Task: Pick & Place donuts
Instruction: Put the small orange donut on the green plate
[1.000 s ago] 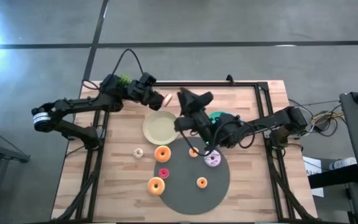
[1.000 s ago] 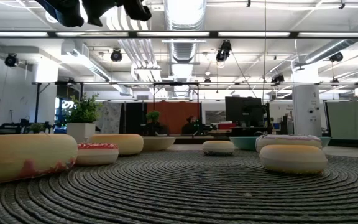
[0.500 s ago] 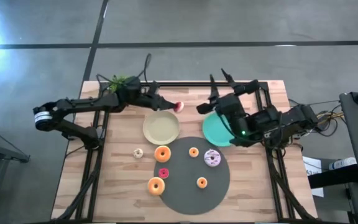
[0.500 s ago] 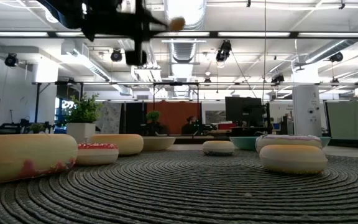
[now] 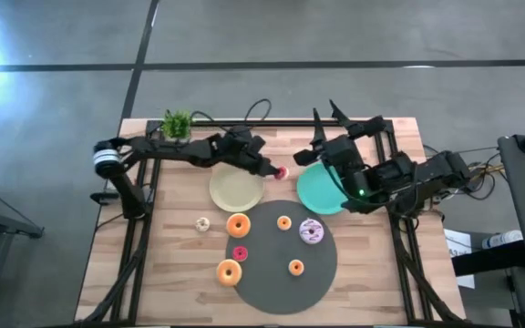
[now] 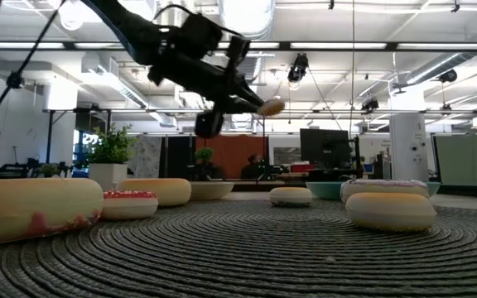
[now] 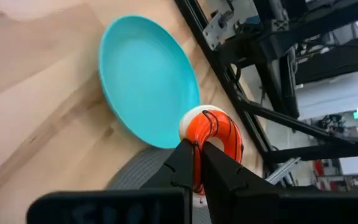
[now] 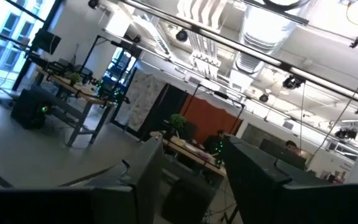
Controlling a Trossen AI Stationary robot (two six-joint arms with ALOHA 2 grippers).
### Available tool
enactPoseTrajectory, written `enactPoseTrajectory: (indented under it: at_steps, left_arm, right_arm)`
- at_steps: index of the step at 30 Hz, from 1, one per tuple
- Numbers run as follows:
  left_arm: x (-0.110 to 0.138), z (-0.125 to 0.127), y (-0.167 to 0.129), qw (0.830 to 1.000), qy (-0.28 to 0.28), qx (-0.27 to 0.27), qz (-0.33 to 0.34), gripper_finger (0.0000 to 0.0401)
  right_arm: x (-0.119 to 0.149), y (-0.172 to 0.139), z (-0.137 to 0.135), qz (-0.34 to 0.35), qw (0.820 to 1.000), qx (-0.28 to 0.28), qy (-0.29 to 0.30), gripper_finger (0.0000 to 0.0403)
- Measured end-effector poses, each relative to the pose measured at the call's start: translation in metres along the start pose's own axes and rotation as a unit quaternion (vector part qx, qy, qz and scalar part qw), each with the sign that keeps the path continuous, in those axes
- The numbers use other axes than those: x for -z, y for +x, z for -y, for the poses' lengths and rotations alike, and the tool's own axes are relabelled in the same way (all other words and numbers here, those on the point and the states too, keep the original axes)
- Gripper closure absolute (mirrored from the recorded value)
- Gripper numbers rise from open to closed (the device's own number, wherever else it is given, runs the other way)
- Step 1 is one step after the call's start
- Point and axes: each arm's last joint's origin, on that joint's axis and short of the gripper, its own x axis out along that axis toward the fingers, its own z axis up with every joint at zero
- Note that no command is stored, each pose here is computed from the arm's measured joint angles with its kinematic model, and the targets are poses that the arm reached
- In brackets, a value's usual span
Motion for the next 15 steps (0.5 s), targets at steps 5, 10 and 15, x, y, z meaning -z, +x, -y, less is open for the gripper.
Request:
enactPoseTrajectory:
  at_steps: [5,10,15]
  left_arm:
    - [-0.004,-0.002,0.042,0.999,0.015,-0.010,-0.026,0.0401]
    - [-0.006,0.002,0.083,0.992,0.076,-0.075,-0.072,0.0401]
    - [-0.015,-0.006,0.113,0.980,0.114,-0.126,-0.105,0.0401]
  right_arm:
    - [0.001,0.000,0.006,0.000,1.000,0.001,0.003,0.0243]
    - [0.000,0.000,0.010,0.000,1.000,0.003,0.006,0.0243]
    - [0.000,0.000,0.011,0.000,1.000,0.003,0.007,0.0243]
